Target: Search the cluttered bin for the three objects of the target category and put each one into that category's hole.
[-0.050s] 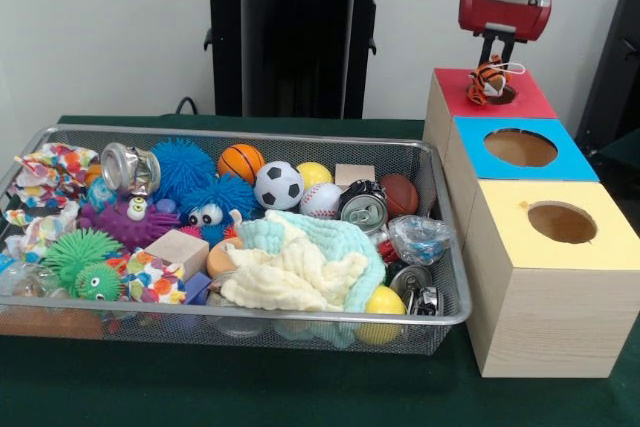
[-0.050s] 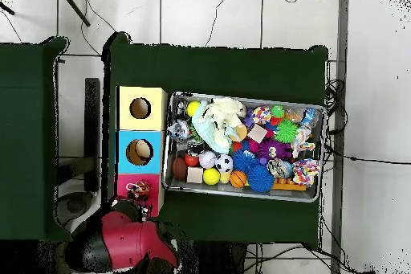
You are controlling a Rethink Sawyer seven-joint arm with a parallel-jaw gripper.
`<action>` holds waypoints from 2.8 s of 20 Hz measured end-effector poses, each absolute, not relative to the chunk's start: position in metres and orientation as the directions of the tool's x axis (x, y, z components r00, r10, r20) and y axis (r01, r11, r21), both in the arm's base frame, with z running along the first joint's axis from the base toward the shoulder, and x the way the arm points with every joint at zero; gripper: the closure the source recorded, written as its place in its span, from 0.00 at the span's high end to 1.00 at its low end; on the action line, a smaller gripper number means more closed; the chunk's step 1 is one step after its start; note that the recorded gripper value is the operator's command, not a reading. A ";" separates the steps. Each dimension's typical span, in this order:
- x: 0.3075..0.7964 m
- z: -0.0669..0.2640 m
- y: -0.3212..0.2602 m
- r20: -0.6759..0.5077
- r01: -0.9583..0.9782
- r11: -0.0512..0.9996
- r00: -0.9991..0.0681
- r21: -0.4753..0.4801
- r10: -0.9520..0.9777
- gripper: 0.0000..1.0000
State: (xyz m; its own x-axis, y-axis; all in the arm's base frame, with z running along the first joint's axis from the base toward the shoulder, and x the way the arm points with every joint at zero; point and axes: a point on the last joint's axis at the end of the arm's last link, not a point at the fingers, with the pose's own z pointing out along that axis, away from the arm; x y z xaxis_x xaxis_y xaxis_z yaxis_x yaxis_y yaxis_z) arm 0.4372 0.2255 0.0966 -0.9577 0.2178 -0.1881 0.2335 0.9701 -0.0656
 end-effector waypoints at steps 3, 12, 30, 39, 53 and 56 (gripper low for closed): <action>0.437 0.096 0.226 -0.191 0.238 0.969 -0.956 -0.063 0.223 0.00; 0.437 0.097 0.232 -0.193 0.256 0.965 -0.951 -0.052 0.242 0.00; 0.439 0.104 0.235 -0.204 0.263 0.964 -0.947 -0.038 0.250 0.00; 0.444 0.109 0.229 -0.213 0.277 0.960 -0.941 -0.031 0.264 0.00; 0.446 0.110 0.229 -0.214 0.279 0.960 -0.940 -0.029 0.267 1.00; 0.446 0.110 0.229 -0.214 0.279 0.960 -0.940 -0.029 0.267 1.00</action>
State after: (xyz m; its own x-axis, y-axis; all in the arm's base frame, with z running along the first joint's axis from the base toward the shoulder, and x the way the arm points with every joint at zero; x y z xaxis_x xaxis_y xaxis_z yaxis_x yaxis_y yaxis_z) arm 0.4456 0.2287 0.1096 -0.9396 0.2670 -0.2142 0.2795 0.9597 -0.0294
